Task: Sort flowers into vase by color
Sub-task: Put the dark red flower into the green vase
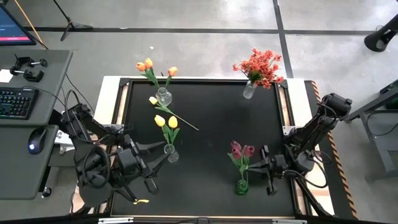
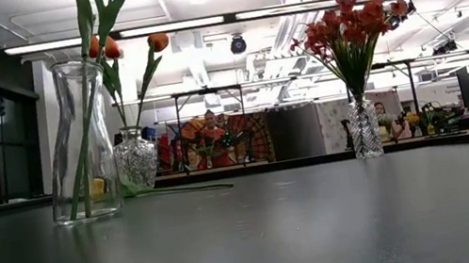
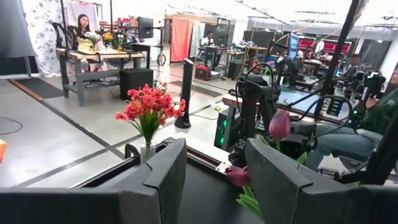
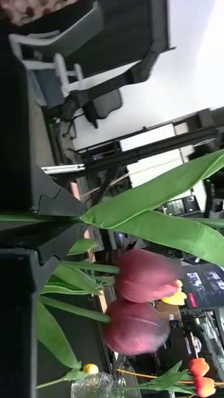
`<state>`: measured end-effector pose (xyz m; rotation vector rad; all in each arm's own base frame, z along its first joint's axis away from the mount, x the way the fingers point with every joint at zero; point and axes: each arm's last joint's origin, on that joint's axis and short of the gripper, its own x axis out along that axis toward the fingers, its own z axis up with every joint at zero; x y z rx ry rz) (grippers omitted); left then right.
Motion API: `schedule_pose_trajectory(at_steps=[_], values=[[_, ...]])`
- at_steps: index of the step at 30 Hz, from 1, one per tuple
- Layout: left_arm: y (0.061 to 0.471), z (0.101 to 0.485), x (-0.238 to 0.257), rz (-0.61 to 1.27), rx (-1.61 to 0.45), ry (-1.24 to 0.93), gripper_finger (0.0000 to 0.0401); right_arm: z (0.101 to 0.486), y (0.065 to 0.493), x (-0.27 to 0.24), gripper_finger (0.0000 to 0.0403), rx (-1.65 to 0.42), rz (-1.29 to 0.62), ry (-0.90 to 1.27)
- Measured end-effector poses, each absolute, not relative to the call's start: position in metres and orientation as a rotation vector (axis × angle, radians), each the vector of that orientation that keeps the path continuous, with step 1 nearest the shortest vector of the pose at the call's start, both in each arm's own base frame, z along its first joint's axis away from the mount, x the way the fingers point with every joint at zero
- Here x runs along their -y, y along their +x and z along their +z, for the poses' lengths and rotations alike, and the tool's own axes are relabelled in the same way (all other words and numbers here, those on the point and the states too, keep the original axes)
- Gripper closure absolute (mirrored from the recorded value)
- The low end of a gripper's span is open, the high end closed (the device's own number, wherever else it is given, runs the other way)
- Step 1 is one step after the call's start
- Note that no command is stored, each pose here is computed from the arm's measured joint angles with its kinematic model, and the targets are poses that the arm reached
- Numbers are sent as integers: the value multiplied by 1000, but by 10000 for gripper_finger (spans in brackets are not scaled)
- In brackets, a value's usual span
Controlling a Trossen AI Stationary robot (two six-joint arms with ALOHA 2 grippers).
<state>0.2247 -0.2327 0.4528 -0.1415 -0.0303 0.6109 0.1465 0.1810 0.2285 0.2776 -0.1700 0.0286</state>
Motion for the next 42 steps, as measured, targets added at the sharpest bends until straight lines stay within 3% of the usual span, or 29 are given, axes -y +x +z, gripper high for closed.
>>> schedule_pose_trajectory(at_steps=[42], values=[[232, 462, 227, 624, 87, -286, 247, 212, 167, -179, 403, 113, 135, 204]])
